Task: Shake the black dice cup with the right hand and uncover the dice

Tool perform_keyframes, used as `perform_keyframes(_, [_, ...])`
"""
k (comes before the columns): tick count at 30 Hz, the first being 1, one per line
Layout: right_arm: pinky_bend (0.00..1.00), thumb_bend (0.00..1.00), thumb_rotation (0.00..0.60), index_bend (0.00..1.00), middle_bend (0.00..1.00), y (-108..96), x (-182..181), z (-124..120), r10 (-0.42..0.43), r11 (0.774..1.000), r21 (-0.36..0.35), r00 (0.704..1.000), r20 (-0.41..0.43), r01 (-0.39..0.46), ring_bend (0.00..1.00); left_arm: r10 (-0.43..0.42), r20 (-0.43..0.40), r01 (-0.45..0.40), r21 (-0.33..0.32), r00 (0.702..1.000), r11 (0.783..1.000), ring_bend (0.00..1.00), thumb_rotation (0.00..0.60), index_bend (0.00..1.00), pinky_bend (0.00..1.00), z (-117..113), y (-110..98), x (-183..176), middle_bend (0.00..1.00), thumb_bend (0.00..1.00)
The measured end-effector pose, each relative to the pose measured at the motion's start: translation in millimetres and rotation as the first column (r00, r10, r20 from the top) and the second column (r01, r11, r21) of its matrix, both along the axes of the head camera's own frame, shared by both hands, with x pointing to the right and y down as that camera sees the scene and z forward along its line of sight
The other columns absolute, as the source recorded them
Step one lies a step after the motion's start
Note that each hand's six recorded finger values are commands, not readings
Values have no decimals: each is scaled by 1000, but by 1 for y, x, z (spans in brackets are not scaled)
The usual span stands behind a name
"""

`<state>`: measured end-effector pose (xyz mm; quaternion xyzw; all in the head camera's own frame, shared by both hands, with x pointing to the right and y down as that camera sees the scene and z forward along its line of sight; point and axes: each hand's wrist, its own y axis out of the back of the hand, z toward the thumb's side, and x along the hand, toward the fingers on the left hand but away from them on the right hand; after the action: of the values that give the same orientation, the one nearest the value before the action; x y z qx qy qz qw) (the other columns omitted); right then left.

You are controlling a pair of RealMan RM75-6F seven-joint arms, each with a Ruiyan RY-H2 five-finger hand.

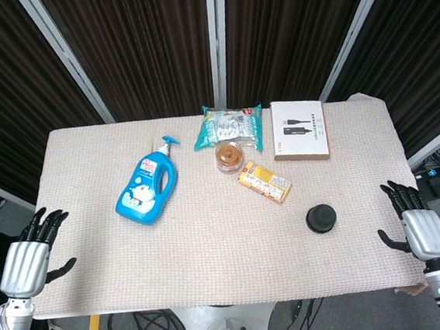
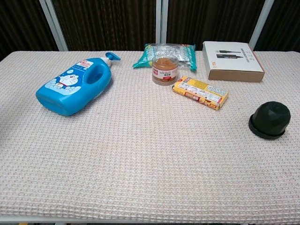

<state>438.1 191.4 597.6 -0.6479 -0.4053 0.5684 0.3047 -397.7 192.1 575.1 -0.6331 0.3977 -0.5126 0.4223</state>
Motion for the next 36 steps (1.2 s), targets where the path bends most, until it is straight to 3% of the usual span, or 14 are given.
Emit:
perform_keyframes(12, [0,177,600,0,10,-6,-26,54,-55,985,-163,998,5,55,0,-16,-8,16,-3,1000,1000,62,600,155,304,2,2,-10,135,133])
perform_keyframes(23, [0,103,600,0,17,-10,-42,87,-60,977,-200,997,37,67,0,-23,-16,24,13,1000,1000,62,600,155,304,-1,0,-14,135,132])
perform_keyframes(36, [0,96,600,0,42,-11,-55,105,-67,969,-234,995,78,84,0,-28,-9,28,8,1000,1000,62,600,155,304,-2,0,-16,135,133])
